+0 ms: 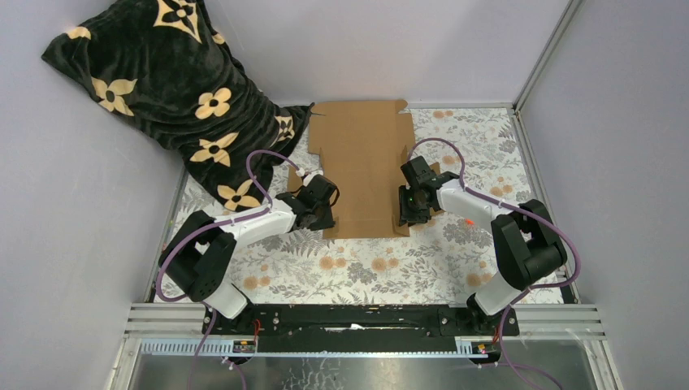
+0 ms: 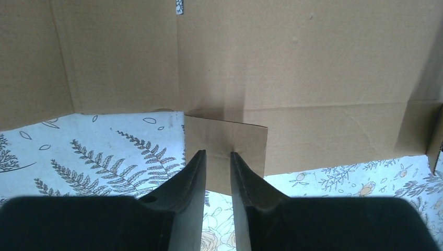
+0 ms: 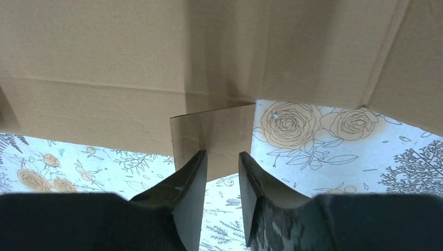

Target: Fold the paper box

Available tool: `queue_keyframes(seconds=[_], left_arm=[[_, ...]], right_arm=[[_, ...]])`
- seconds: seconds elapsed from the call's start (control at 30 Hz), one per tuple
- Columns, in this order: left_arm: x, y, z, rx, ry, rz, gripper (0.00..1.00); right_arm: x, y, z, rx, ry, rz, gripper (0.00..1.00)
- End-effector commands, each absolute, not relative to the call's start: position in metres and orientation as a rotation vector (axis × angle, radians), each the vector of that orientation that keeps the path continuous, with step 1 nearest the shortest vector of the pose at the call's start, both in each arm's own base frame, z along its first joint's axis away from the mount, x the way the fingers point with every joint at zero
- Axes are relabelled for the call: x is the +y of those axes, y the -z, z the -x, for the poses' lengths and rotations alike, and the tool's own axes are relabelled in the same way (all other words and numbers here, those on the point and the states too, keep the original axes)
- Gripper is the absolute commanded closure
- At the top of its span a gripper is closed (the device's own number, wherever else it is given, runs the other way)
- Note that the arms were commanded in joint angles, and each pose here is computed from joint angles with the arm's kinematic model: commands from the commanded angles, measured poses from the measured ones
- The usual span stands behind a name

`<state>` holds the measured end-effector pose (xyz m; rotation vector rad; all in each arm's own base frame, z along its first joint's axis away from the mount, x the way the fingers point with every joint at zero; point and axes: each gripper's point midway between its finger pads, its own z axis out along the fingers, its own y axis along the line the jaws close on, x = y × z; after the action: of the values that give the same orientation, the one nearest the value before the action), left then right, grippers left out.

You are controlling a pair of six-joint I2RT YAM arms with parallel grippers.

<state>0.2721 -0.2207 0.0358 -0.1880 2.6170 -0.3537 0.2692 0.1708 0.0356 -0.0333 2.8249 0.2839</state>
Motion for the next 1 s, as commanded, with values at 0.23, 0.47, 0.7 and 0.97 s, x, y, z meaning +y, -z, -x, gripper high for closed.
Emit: queue_keyframes(seconds=[0.23,0.47,0.7,0.97], left_arm=[[-0.242,-0.036,-0.283,2.571,0.387,0.187,0.68],[-0.242,-0.024,-0.278,2.592,0.365,0.180,0.67],[-0.240,-0.007,-0.272,2.617,0.325,0.167,0.63],[-0.237,0.004,-0.263,2.639,0.294,0.149,0.61]], right_arm=[[0.190,-0.034,-0.275,2.798,-0.285,0.058,0.63],[0.189,-0.020,-0.268,2.813,-0.193,0.070,0.62],[0.177,0.001,-0.260,2.841,-0.022,0.072,0.61],[0.175,0.013,-0.254,2.856,0.035,0.093,0.61]])
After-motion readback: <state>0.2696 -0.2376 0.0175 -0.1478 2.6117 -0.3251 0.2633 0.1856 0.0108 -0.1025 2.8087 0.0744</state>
